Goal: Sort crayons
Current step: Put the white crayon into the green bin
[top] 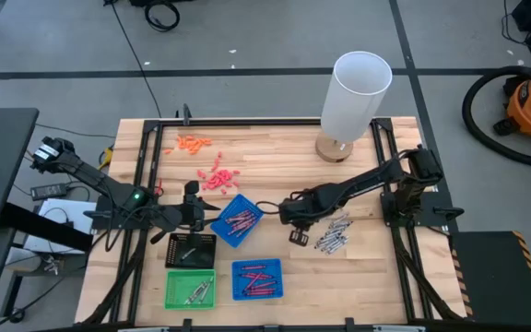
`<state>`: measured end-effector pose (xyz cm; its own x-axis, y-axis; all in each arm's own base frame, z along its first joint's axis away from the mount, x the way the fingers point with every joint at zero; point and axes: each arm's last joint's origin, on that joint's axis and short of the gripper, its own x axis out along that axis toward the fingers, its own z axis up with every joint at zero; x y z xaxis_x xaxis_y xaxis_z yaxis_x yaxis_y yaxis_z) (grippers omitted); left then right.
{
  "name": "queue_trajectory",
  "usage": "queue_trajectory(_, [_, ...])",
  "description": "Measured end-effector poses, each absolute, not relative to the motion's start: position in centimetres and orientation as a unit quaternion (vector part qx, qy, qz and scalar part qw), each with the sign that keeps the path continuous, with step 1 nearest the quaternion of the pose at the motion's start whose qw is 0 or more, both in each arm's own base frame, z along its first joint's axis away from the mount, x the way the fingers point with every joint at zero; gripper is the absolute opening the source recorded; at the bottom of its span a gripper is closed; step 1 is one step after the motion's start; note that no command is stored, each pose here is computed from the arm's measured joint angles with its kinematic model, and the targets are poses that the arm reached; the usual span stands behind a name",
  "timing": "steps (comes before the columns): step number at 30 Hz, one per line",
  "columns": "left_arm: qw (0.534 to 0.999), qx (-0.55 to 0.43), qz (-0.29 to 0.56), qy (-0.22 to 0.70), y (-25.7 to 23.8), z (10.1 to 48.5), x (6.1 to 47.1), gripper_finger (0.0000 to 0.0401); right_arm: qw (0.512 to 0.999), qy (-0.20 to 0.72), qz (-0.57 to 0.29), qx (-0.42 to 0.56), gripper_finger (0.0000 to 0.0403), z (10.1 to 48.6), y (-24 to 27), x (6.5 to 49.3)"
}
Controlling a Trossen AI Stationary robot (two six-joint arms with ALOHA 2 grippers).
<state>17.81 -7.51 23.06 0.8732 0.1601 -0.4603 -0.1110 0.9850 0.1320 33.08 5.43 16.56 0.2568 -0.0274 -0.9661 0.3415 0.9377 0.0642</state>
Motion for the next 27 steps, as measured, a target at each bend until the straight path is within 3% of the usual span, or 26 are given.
queue_trajectory(11, [0.968, 0.016, 0.008, 0.249, -8.3, 22.7, 18.4, 0.0137, 0.908, 0.412, 0.024, 0.077, 0.0036, 21.1, 7.5, 37.7])
queue_trajectory(19, [0.973, 0.031, -0.030, 0.225, -10.0, 22.9, 18.3, 0.0137, 0.944, 0.298, 0.111, 0.094, 0.0036, 23.0, 8.6, 39.1])
queue_trajectory(27, [0.984, 0.003, -0.048, 0.171, -11.6, 23.1, 19.4, 0.0137, 0.964, 0.249, 0.085, 0.049, 0.0036, 23.7, 9.8, 39.3])
